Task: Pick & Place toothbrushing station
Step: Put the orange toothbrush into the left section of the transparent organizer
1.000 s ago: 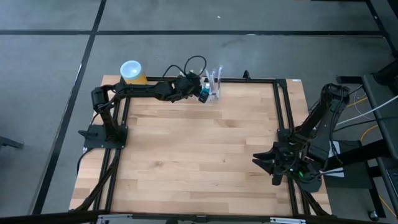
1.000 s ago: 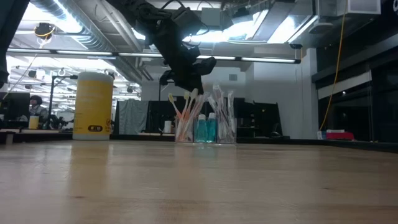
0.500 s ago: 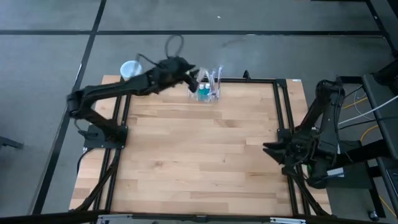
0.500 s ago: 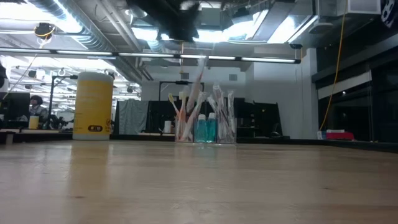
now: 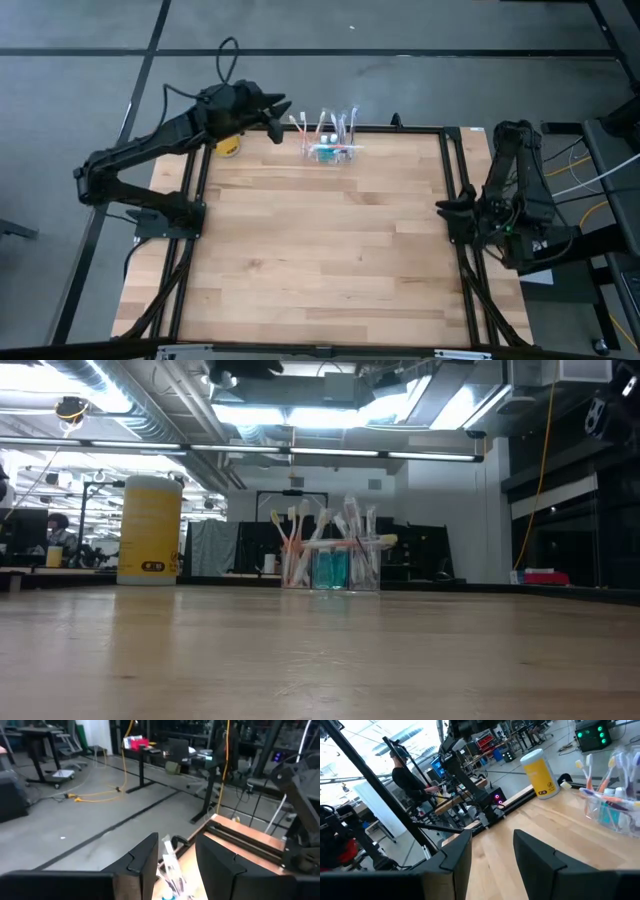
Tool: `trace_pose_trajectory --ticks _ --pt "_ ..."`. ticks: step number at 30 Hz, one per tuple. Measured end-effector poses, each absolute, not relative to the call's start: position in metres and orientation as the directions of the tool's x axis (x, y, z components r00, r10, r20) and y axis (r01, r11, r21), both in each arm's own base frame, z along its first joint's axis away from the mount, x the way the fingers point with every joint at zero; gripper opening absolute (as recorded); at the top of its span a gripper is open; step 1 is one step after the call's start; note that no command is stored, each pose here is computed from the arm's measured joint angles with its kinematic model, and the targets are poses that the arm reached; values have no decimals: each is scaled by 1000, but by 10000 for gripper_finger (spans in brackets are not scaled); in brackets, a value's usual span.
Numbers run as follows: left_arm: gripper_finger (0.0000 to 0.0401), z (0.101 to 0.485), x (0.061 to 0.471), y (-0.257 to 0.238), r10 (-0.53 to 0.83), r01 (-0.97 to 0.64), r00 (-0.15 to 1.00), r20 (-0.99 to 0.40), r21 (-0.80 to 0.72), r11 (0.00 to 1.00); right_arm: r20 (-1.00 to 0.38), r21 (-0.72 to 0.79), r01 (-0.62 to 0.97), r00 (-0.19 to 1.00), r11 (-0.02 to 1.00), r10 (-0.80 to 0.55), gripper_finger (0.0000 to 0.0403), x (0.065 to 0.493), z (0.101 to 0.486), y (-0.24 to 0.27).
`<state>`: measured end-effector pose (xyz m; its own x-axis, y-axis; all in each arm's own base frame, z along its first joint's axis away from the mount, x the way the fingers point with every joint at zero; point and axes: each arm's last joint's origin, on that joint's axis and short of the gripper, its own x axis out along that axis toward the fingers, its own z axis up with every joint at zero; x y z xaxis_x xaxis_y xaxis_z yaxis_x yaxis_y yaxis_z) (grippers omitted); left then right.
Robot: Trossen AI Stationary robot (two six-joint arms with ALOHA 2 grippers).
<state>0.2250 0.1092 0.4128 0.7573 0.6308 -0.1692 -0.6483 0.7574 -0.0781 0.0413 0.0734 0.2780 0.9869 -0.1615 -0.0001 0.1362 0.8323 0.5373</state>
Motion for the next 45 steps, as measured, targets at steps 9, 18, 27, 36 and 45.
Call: trace_pose_trajectory --ticks 9,18,27,36,45 --pt "125 381 223 108 598 -668 660 -455 9 744 0 507 139 987 851 -161 148 40 280 66" --pt "125 301 342 109 366 -424 656 -660 79 902 0 523 138 987 841 -162 149 39 281 62" --pt "125 286 436 116 413 -209 555 -722 360 909 0 526 139 987 839 -163 149 39 282 61" --pt "125 265 457 140 501 -151 475 -723 494 856 0 525 141 986 839 -165 149 40 282 61" --pt "125 246 462 154 455 -98 482 -749 469 877 0 525 141 986 839 -165 149 40 282 61"
